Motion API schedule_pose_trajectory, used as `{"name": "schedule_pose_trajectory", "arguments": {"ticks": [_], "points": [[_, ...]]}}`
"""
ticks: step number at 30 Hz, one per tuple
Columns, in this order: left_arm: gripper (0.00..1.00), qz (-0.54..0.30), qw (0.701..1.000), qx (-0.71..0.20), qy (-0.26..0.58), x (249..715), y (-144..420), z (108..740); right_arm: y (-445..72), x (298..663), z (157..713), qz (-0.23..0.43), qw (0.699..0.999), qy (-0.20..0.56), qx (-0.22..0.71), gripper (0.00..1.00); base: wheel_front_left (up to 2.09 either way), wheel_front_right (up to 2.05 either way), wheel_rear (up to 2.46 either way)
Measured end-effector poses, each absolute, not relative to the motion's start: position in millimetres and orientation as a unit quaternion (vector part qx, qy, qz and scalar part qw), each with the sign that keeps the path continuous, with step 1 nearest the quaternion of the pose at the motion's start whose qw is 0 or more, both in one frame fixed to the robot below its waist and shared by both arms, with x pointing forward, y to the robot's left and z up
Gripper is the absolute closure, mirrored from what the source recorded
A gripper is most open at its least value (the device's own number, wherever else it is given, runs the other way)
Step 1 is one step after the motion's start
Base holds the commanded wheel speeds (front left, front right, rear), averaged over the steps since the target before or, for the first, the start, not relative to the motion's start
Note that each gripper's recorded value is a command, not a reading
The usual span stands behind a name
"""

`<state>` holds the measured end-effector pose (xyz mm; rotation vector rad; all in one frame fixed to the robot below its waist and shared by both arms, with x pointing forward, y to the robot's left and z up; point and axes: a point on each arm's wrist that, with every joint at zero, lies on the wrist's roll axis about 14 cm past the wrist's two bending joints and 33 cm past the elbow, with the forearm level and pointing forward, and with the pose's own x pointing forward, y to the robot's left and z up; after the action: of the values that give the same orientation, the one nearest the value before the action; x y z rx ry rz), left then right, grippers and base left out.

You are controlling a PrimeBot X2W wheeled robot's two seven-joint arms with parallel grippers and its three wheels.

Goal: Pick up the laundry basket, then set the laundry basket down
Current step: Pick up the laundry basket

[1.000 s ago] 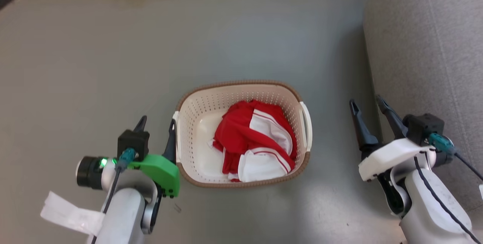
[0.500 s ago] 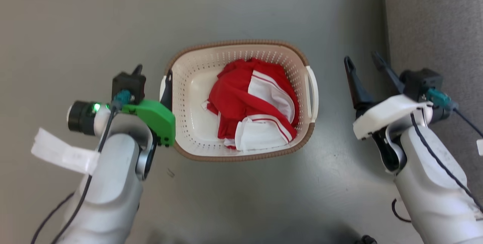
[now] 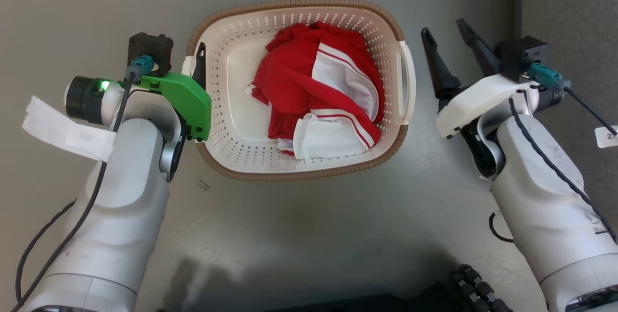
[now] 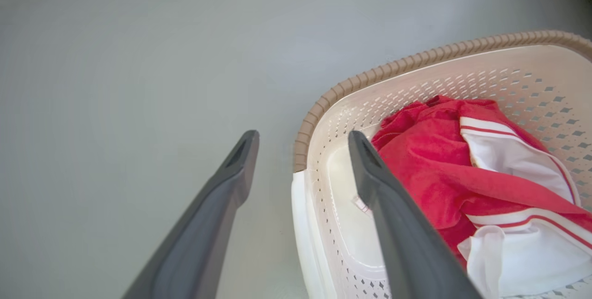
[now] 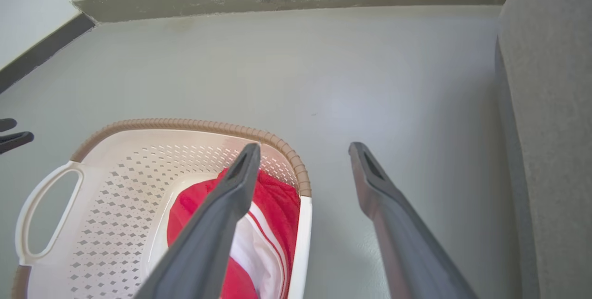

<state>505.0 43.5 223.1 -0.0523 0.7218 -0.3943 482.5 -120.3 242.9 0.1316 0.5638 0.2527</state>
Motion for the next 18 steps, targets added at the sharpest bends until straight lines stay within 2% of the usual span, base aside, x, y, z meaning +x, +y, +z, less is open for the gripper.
{"name": "schedule_pose_trajectory", "arguments": {"ticks": [18], "points": [[0.00, -0.178, 0.865, -0.037, 0.467, 460.4, 51.4, 141.4, -117.8, 439.0, 173.6, 0.124, 0.912, 0.384, 0.069, 0.00, 0.00, 0.00, 0.00]]}}
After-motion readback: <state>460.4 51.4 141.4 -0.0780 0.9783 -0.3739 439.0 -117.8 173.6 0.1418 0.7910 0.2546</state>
